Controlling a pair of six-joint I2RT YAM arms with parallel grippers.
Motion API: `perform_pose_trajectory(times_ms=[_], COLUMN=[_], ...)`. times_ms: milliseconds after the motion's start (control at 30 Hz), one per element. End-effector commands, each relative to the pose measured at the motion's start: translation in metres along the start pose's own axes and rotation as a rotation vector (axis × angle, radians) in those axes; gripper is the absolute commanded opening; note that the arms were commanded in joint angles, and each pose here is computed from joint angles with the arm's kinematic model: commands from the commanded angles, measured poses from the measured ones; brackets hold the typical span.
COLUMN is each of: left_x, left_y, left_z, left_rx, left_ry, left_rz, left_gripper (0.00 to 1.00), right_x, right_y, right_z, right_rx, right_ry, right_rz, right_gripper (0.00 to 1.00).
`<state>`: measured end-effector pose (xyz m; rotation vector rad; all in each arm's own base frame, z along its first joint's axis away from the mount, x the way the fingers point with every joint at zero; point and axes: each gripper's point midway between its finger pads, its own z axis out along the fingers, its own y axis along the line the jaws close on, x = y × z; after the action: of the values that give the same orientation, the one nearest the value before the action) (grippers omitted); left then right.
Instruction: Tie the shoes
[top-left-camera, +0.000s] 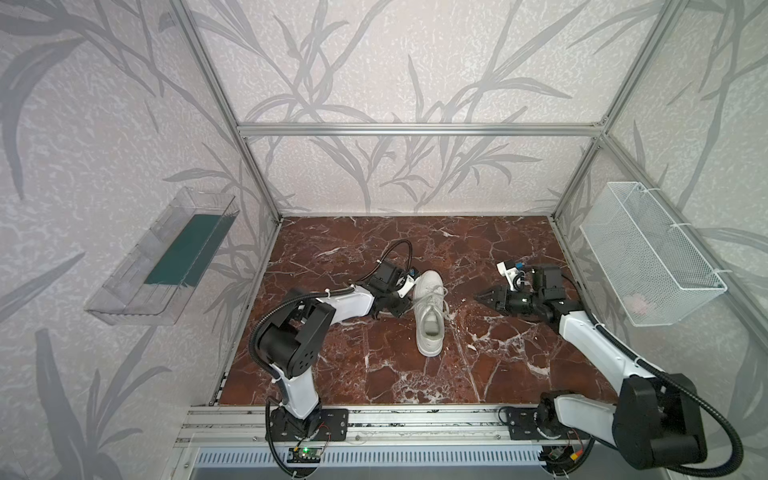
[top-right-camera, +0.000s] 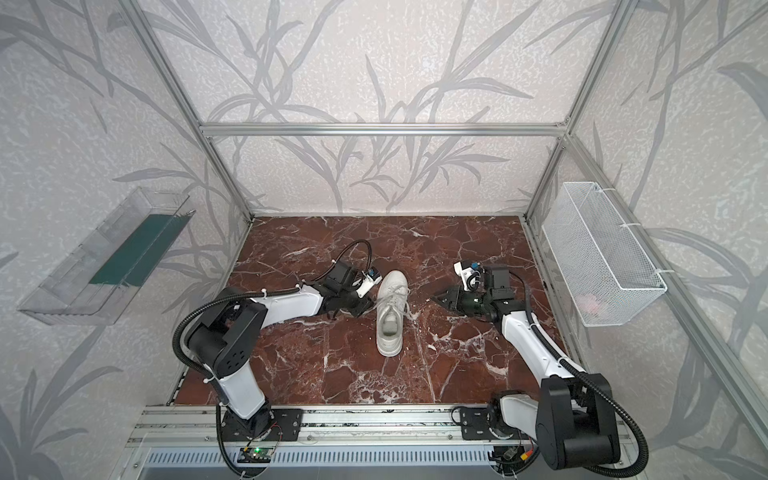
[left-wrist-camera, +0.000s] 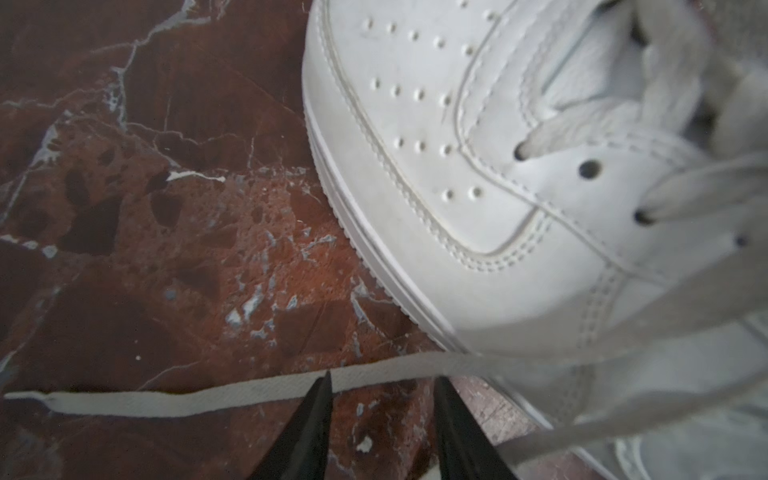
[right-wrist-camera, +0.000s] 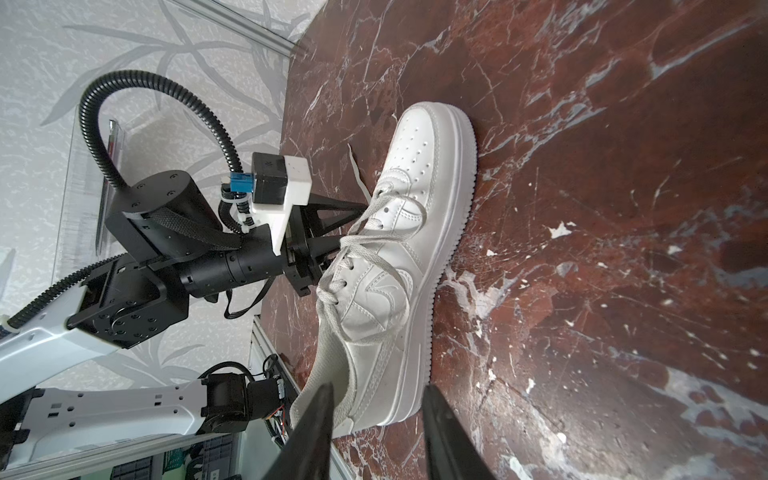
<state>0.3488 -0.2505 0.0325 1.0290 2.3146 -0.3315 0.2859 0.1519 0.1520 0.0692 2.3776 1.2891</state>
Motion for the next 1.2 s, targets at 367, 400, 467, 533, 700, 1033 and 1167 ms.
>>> perform_pose_trajectory(times_ms=[367,400,467,533,700,1033,1167], left_x=[0.01,0.01,0.01,0.009,0.004,0.0,-0.012], left_y=[-0.013,-0.013,-0.013,-0.014,-0.016,-0.01,-0.011], left_z=[0.016,0.017,0.018,0.018,0.02,0.012,-0.003], left_rx=[0.09,0.089,0.087,0.094,0.105,0.065,0.062], left_ry=[-0.009,-0.009,-0.013,-0.022,-0.042,-0.056,-0.112], left_rz=[0.021,0.022,0.023,0.03,0.046,0.055,0.049], left_gripper=[0.42,0.42,0.4,0.37,0.27,0.0,0.0], right_x=[-0.004,-0.004,-0.004,-0.004,-0.003,0.001,0.001], right_y=[0.009,0.009,0.009,0.009,0.008,0.005,0.004], right_z=[-0.004,-0.004,-0.005,-0.004,-0.004,-0.003,-0.002], right_rx=[-0.017,-0.016,-0.016,-0.016,-0.014,-0.017,-0.022], right_ry=[-0.005,-0.003,-0.004,-0.004,-0.002,0.003,-0.001], right_rz=[-0.032,-0.032,-0.034,-0.034,-0.03,-0.024,-0.014], right_gripper=[0.37,0.37,0.37,0.37,0.37,0.37,0.37])
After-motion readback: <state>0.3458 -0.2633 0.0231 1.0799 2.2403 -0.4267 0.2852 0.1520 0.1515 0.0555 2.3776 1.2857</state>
